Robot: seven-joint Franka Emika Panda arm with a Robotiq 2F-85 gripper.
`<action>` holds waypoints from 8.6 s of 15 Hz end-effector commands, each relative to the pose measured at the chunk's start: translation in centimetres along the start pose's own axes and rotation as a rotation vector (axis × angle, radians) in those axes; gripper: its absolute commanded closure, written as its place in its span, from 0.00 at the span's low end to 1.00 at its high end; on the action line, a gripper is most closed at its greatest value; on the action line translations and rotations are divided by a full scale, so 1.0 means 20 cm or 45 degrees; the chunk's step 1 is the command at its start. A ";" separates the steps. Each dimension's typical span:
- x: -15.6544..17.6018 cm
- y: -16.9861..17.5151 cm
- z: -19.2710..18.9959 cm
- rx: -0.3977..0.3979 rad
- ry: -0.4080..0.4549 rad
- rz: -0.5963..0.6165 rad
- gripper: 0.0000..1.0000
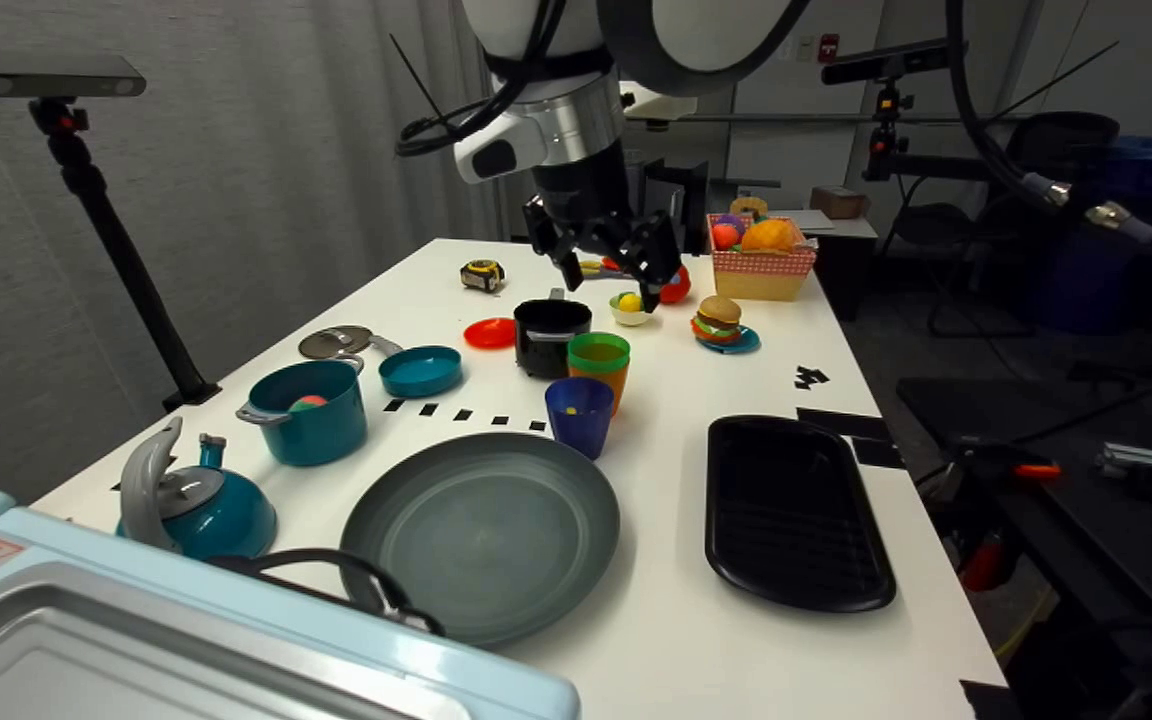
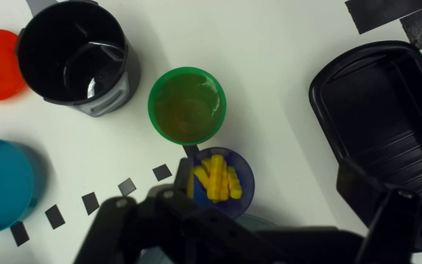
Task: Pour the content of the blue cup onto the green plate
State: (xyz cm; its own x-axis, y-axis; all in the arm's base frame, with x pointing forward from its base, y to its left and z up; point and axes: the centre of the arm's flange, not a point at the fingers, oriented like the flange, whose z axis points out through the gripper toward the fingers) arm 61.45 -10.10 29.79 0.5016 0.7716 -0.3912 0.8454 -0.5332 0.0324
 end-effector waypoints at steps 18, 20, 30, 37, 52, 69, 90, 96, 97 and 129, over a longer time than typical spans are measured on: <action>0.36 -0.02 0.60 0.195 -0.081 -0.010 0.00; 0.37 -0.05 0.63 0.265 -0.098 -0.024 0.00; 0.37 -0.07 0.67 0.277 -0.143 -0.046 0.87; 0.34 -0.02 0.65 0.173 -0.228 -0.093 0.98; 0.39 0.03 0.63 0.011 -0.077 -0.212 0.98; 0.38 0.06 0.62 -0.007 -0.084 -0.347 0.98; 0.36 0.05 0.63 0.029 -0.134 -0.349 0.98; 0.35 0.05 0.63 0.023 -0.142 -0.350 0.98; 0.35 0.05 0.63 0.025 -0.142 -0.349 0.98; 0.36 0.05 0.60 0.018 -0.107 -0.310 0.93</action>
State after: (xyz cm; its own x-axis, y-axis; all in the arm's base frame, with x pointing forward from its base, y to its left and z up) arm 63.65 -9.23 15.88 0.2659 0.8465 -0.4611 0.9365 -0.3403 -0.0846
